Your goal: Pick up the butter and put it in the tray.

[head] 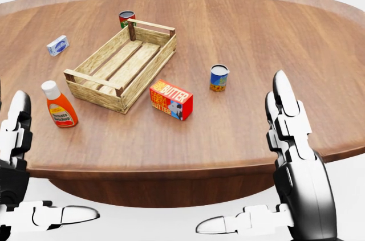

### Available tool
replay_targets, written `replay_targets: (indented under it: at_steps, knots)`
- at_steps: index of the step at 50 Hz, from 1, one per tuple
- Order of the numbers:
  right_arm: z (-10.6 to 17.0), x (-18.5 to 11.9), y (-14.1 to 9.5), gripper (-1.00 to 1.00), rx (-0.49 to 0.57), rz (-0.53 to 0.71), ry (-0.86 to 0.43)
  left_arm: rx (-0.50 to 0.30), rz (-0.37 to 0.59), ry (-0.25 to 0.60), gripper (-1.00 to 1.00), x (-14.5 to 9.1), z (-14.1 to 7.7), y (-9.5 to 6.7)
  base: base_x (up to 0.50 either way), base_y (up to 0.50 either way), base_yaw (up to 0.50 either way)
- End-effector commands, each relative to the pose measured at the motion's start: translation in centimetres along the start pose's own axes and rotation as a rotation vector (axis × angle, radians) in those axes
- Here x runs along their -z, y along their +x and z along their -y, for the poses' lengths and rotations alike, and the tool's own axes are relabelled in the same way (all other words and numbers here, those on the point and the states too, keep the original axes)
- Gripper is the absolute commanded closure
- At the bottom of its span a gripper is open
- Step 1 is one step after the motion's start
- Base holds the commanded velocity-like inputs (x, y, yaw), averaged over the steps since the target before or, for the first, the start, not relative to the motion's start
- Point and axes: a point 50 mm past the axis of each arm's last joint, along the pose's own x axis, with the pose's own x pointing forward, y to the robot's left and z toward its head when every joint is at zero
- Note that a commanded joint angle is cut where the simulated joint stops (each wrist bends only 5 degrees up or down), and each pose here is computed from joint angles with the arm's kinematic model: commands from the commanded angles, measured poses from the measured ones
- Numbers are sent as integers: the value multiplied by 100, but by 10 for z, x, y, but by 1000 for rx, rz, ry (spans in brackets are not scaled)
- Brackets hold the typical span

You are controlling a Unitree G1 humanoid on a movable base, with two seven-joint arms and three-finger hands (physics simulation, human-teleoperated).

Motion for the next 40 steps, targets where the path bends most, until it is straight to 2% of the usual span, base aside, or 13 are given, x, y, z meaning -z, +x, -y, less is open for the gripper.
replay_targets:
  at_steps: [1,32,35,40]
  knots:
    - [-2,0,0,-100,-7,-2,-43,-4,44,-5,-100,-10,-3,-1,0,50,0]
    - [-3,0,0,-100,-2,-1,-31,-8,49,-6,-100,-11,-5,1,0,50,0]
    - [2,-2,2,-100,39,9,11,-9,48,-6,-100,-10,-5,1,0,13,0]
    - [3,-5,2,-100,42,24,27,-9,49,-6,-100,-10,-5,0,0,0,0]
